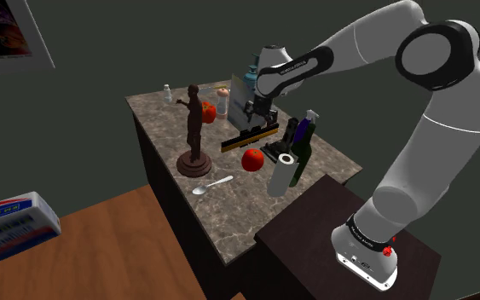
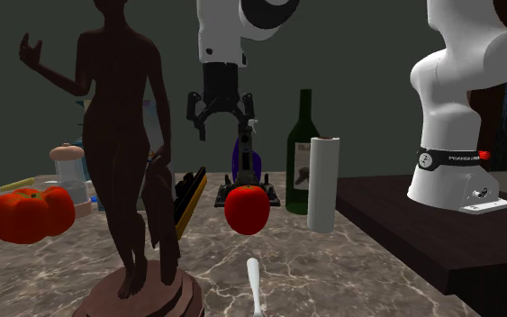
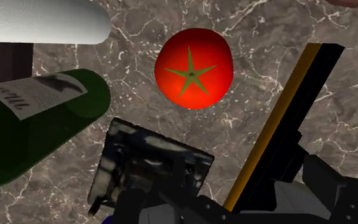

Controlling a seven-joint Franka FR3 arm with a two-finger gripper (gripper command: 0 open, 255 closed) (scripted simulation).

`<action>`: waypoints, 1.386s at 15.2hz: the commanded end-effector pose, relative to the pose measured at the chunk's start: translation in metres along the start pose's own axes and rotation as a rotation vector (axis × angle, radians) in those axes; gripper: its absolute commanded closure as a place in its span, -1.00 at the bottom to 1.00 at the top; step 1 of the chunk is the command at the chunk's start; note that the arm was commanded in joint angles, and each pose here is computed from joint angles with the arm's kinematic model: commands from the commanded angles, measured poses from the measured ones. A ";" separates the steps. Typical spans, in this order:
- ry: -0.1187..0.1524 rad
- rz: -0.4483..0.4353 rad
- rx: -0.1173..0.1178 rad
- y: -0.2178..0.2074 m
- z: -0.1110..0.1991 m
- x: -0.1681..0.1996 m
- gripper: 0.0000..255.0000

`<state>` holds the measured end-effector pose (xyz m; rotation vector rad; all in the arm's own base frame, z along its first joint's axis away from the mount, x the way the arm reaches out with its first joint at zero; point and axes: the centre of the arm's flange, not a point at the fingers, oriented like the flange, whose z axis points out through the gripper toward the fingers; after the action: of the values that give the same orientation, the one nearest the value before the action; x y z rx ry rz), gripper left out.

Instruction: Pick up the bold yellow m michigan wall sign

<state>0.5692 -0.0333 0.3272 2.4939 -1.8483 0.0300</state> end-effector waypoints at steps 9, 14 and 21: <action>0.015 0.359 0.025 -0.059 0.084 0.079 -1.00; 0.016 0.405 0.029 -0.065 0.110 0.090 -1.00; 0.016 0.405 0.029 -0.066 0.134 0.090 1.00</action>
<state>0.6575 -0.1054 0.1962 2.0831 -2.3233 0.0875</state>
